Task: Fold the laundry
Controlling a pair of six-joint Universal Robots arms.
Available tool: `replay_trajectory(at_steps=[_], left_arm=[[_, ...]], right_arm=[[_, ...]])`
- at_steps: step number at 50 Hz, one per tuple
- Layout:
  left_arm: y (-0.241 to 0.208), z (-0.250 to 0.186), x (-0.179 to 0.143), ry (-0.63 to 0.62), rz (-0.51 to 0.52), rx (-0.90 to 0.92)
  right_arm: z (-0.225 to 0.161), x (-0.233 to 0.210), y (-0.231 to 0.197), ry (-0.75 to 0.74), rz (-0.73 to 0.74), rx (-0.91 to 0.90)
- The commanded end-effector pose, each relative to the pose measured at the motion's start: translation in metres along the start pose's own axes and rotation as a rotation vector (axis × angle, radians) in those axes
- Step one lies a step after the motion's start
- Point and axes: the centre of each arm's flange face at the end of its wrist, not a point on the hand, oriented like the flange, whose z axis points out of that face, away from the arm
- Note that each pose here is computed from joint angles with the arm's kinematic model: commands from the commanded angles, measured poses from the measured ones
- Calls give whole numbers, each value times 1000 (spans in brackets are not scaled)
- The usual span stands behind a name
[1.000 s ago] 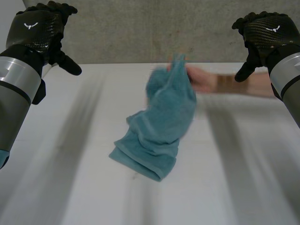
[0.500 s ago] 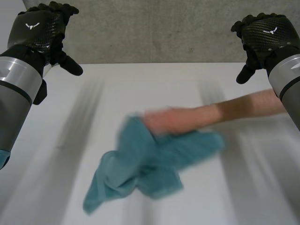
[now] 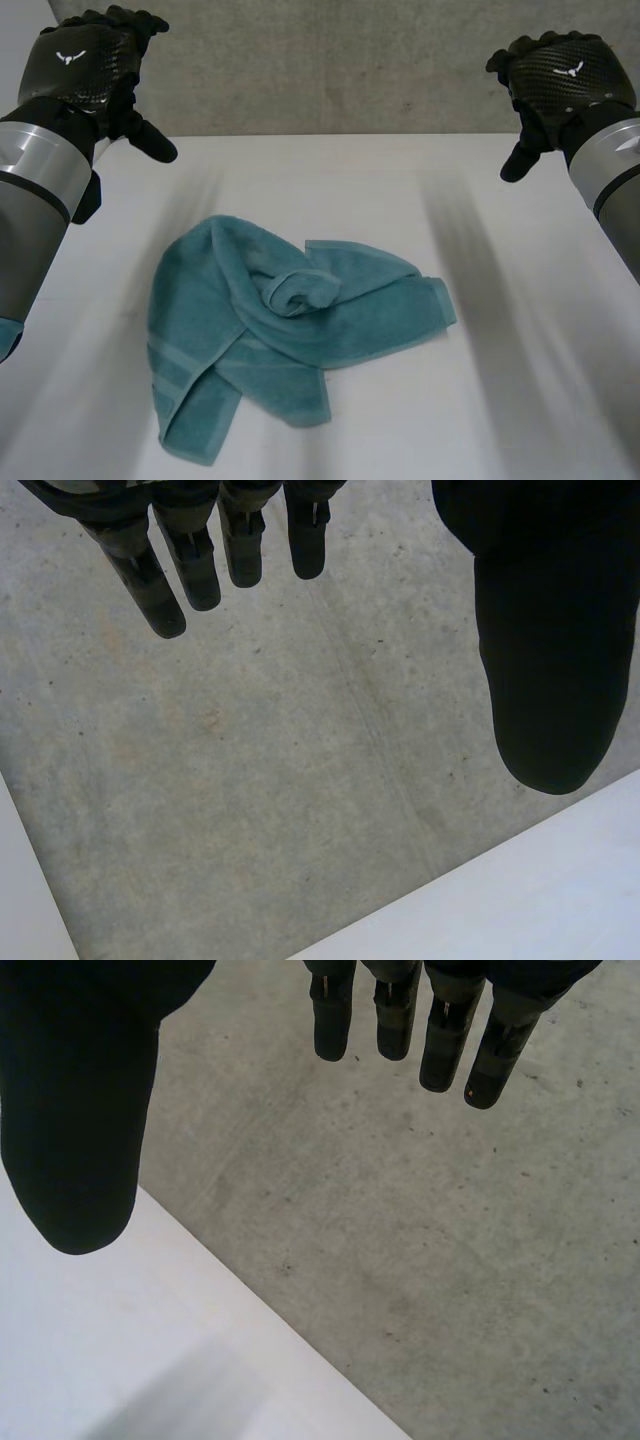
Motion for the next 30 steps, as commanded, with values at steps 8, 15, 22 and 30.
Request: replay_trajectory(at_steps=[8,15,22,30], left_arm=[[12,-10,-2,-18,0,-105],[37,-31,-8,-91,18,-299],[97,-87,-7,-117,61,-586],[131,-107,-6,-134,80,-668]], right_arm=[[-5,-10,1,-64,-37,-7],[-25,-33,14,-311,-137,-120],[-36,-68,82,-514,-189,-306],[-36,-85,126,-506,-329,-219]])
